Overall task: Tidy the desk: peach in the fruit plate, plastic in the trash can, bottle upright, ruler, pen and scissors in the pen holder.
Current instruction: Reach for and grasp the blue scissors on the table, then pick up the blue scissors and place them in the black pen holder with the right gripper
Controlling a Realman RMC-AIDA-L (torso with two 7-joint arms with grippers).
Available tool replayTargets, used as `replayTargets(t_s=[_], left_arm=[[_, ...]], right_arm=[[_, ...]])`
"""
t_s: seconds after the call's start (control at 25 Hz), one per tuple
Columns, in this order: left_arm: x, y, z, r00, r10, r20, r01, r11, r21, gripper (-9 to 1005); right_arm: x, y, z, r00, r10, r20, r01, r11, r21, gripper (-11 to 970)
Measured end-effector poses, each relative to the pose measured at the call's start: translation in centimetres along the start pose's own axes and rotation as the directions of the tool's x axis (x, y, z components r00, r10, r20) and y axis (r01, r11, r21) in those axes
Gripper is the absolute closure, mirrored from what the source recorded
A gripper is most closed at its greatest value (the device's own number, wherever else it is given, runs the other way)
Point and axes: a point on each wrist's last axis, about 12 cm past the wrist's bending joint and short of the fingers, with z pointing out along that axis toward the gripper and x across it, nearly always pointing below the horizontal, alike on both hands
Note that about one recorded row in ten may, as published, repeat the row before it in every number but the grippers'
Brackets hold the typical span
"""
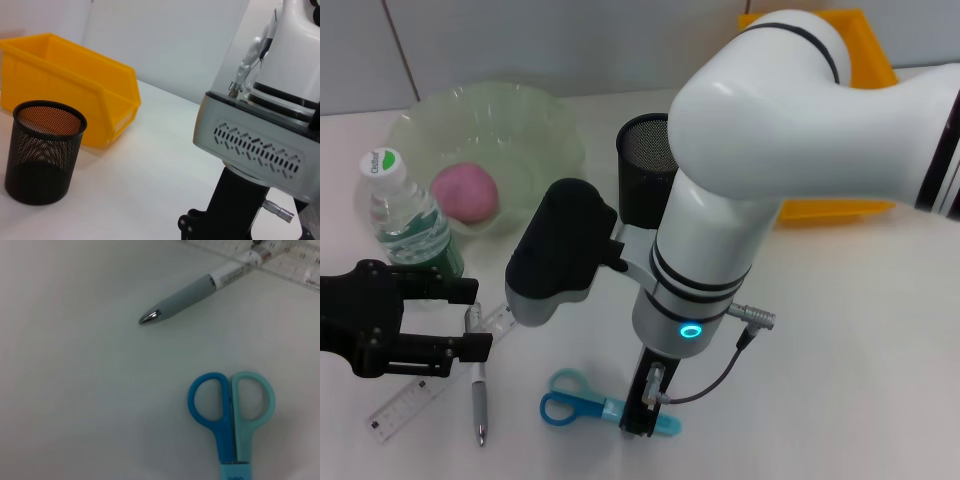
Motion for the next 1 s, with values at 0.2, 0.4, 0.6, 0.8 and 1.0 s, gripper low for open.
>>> replayTargets(t_s=[0.2,0.4,0.6,0.8,1.0], left_arm=[[0.0,0.0,-0.1,1.0,-0.001,0.001,0.001,1.0,-0.002,243],[0.0,0.0,-0.2,1.0,-0.001,0.0,0.001,1.0,-0.006,243],[0.0,0.2,-0.5,1.0,-0.001,0.005,0.001,1.0,-0.023,243],[-0.1,0.4,-0.8,1.0,0.002,0.005,-0.002,0.999,-0.04,243],[-0.4,0.7,-1.5,1.0,0.009,0.026,-0.007,0.997,-0.077,243]], right_arm=[[0.1,-0.3,-0.6,1.0,0.019,0.015,-0.019,1.0,-0.012,767],[0.5,-0.8,-1.6,0.998,0.038,0.045,-0.038,0.999,0.0,766],[0.9,-1.1,-2.7,0.995,0.058,0.081,-0.057,0.998,-0.012,764],[2.1,-1.8,-3.8,0.984,0.104,0.142,-0.097,0.994,-0.057,761],[3.0,-2.1,-4.4,0.976,0.123,0.181,-0.112,0.991,-0.069,759]])
